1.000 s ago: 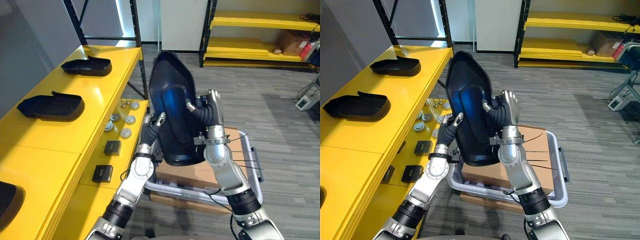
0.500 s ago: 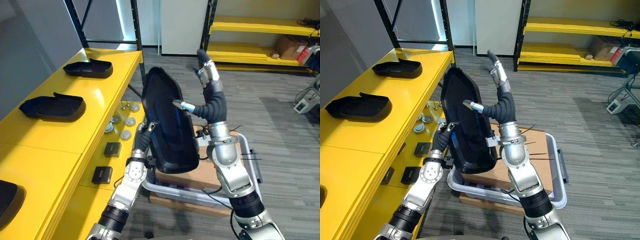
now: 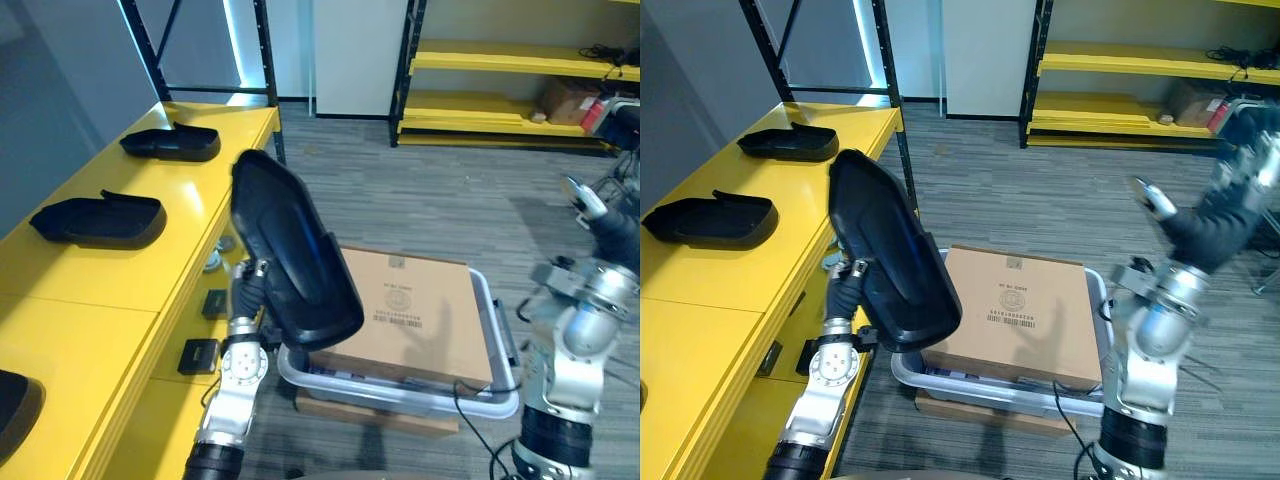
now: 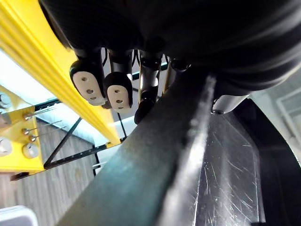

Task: Walk over and take plastic housings, then place them on the shelf

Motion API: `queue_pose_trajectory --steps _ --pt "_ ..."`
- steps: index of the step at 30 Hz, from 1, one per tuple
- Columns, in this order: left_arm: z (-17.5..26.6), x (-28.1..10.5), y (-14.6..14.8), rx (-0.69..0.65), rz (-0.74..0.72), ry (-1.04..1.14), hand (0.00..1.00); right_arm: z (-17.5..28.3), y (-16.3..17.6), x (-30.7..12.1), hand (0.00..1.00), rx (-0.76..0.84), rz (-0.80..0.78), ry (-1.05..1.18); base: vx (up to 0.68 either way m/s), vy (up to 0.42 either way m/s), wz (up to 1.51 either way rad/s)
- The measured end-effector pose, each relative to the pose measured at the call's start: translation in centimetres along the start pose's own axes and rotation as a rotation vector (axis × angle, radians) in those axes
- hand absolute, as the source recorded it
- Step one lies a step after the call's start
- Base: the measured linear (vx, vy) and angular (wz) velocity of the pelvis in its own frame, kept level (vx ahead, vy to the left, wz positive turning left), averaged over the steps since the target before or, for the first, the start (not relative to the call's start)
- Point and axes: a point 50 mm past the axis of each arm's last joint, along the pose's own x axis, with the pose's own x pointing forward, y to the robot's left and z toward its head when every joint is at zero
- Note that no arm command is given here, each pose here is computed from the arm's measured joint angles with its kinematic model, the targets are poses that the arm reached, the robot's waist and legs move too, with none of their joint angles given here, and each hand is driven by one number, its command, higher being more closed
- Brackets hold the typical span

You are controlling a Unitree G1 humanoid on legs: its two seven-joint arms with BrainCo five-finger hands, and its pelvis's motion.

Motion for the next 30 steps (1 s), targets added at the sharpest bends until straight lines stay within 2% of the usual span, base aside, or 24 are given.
queue_pose_trajectory --steps 3,4,6,9,12,19,23,30 --pt "0.4 -0.7 1.3 -0.003 0.048 -0.018 1.00 -6.1 -3.5 -2.4 0.00 -0.107 -0.119 0.298 0.00 0.000 -0.01" --pt "0.3 -1.0 1.9 0.000 0.070 -0.011 1.00 -9.2 -5.4 -4.8 0.00 -0.143 -0.185 0.471 0.00 0.000 -0.04" --pt "0.1 -1.3 2.1 -0.003 0.084 0.006 1.00 -12.2 -7.2 -7.9 0.00 -0.175 -0.238 0.659 0.00 0.000 0.00" --pt "-0.2 -1.7 2.4 -0.009 0.099 0.025 1.00 -15.2 -8.5 -12.1 0.00 -0.221 -0.237 0.889 0.00 0.000 0.00" --pt "-0.1 -1.8 1.9 -0.026 0.079 0.020 1.00 -17.4 -8.7 -16.6 0.00 -0.272 -0.148 1.117 0.00 -0.002 0.01" --pt "0.2 -2.1 0.9 -0.069 0.033 0.020 1.00 -18.5 -6.9 -20.4 0.00 -0.308 0.040 1.283 0.02 -0.008 0.17" --pt "0.2 -2.1 0.9 -0.068 0.039 0.019 1.00 -18.7 -5.5 -20.2 0.00 -0.335 0.128 1.280 -0.02 -0.005 0.52" --pt "1.7 -2.4 -1.0 -0.144 -0.025 -0.025 1.00 -18.9 -2.9 -19.3 0.00 -0.375 0.262 1.235 -0.12 0.012 1.10"
